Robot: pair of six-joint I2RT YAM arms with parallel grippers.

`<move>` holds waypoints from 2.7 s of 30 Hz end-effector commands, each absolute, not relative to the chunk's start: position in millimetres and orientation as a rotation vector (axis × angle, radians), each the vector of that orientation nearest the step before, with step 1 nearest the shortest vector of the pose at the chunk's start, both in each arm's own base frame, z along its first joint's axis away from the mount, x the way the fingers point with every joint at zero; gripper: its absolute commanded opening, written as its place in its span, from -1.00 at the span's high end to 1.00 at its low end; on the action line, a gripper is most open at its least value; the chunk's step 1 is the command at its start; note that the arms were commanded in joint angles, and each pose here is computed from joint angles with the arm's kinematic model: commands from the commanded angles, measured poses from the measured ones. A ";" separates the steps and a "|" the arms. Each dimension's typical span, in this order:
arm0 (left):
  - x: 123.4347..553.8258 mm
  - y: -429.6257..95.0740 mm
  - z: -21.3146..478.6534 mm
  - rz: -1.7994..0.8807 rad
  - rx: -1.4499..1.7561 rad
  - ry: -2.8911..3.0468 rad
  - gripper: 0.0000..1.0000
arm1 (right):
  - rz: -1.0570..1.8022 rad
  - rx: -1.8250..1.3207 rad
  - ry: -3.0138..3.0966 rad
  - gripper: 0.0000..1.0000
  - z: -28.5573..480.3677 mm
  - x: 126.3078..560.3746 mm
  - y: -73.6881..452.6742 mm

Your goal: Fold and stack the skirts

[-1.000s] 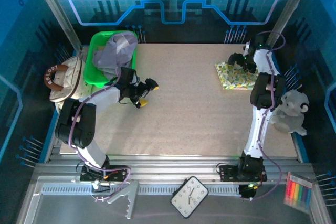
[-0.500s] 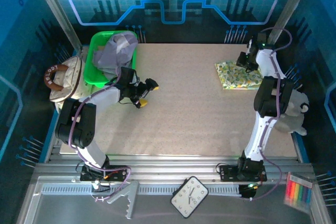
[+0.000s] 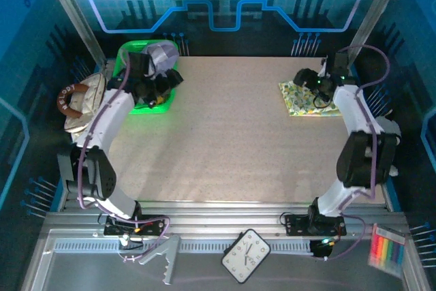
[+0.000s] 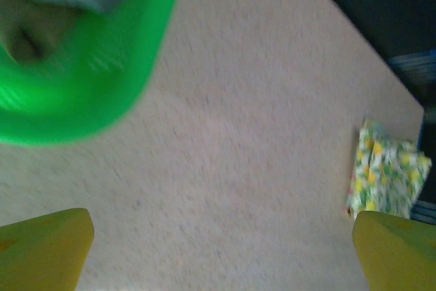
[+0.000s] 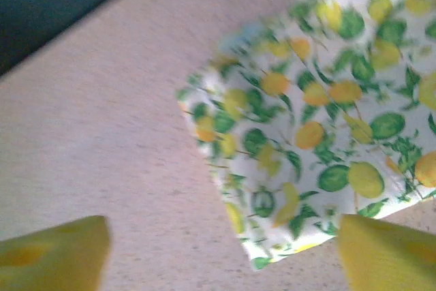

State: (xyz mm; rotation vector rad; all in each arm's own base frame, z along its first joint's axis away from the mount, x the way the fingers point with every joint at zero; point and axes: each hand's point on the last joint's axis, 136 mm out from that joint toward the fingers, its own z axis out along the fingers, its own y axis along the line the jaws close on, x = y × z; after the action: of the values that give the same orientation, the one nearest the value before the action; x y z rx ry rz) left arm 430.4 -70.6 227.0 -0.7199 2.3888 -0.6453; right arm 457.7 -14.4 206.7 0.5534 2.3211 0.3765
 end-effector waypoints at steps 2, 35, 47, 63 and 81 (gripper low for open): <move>430.2 -15.0 209.2 -0.286 -0.749 2.485 -0.98 | 0.327 0.584 2.158 -1.00 239.0 442.4 -21.6; 597.3 71.8 161.5 -0.367 -0.707 2.437 1.00 | 0.345 0.492 2.031 -0.99 278.6 394.5 -25.4; 529.5 -12.9 404.8 -0.812 -0.342 1.933 1.00 | 0.459 0.373 2.038 -1.00 288.4 412.5 15.4; 440.9 -223.5 392.2 -1.040 0.238 2.026 1.00 | 0.590 0.285 2.104 -1.00 260.4 435.2 50.2; 441.7 -346.6 252.9 -1.372 0.396 2.408 1.00 | 0.956 -0.195 2.257 -0.88 184.8 405.0 150.1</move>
State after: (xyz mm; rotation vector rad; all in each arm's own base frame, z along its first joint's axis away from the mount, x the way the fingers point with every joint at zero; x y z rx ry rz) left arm 461.8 -309.8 217.0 0.2453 2.4822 -1.2452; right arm 410.0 146.9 186.2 -0.1924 2.2827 0.9220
